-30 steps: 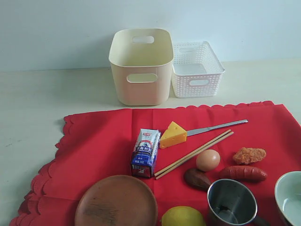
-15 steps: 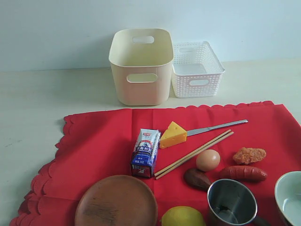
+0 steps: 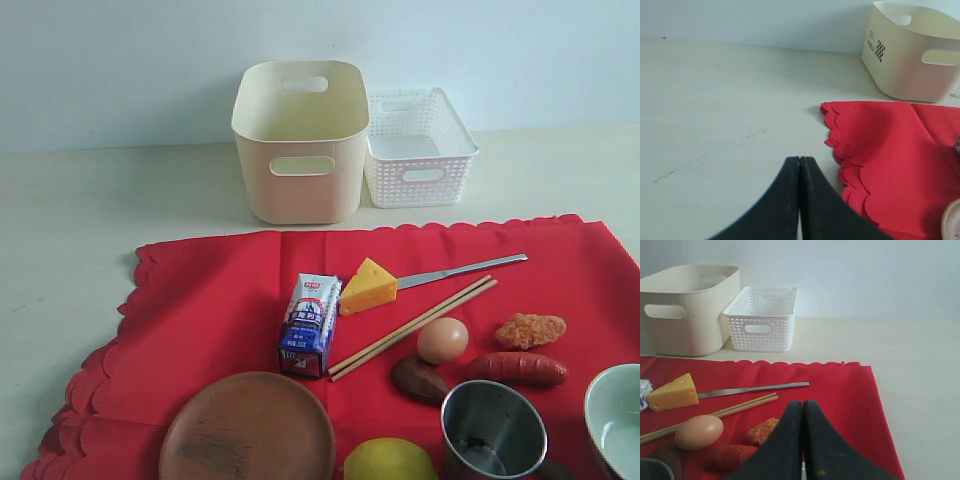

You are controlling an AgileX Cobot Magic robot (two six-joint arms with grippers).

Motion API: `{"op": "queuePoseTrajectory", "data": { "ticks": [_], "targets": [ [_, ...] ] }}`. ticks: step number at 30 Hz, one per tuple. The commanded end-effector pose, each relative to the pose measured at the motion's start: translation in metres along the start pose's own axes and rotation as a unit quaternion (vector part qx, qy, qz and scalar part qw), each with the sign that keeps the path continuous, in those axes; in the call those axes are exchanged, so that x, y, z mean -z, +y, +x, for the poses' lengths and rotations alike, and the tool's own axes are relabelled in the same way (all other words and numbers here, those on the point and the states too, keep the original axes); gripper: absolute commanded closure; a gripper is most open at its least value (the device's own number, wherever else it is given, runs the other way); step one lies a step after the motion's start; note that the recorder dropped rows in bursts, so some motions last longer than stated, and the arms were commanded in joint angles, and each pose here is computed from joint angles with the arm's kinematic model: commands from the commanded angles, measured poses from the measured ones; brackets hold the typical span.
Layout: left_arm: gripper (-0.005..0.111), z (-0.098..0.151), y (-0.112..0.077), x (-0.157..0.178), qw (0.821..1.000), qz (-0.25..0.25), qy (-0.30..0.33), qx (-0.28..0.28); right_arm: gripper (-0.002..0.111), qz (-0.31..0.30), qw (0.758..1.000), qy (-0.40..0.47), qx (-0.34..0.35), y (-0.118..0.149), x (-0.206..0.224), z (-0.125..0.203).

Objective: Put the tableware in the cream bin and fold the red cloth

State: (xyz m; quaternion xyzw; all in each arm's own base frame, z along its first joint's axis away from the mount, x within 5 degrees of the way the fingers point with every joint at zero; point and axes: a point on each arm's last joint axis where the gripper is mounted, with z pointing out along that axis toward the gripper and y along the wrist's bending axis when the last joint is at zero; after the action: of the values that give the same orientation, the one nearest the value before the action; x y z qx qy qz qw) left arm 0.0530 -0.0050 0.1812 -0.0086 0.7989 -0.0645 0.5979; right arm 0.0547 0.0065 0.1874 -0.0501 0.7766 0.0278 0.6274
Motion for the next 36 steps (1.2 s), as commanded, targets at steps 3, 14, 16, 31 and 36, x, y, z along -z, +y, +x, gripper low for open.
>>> {"op": "queuePoseTrajectory", "data": {
  "ticks": [3, 14, 16, 31, 36],
  "targets": [
    [0.107, 0.0, 0.0, 0.0, 1.0, -0.001, -0.005, 0.001, 0.108, -0.001, 1.0, 0.013, 0.001, 0.0, -0.002, -0.014],
    [0.107, 0.0, 0.0, 0.0, 1.0, -0.001, -0.005, 0.001, 0.108, -0.001, 1.0, 0.02, 0.001, -0.002, -0.01, -0.069],
    [0.107, 0.0, 0.0, 0.0, 1.0, -0.001, -0.005, 0.001, 0.108, -0.001, 1.0, 0.023, 0.001, -0.002, -0.014, -0.081],
    [0.107, 0.0, 0.0, 0.0, 1.0, -0.001, -0.005, 0.001, 0.108, -0.001, 0.999, 0.042, 0.002, -0.003, -0.035, -0.114],
    [0.107, 0.0, 0.0, 0.0, 1.0, -0.001, -0.005, 0.001, 0.108, -0.001, 0.999, 0.039, 0.0, -0.003, -0.035, -0.114]
  ]
}}
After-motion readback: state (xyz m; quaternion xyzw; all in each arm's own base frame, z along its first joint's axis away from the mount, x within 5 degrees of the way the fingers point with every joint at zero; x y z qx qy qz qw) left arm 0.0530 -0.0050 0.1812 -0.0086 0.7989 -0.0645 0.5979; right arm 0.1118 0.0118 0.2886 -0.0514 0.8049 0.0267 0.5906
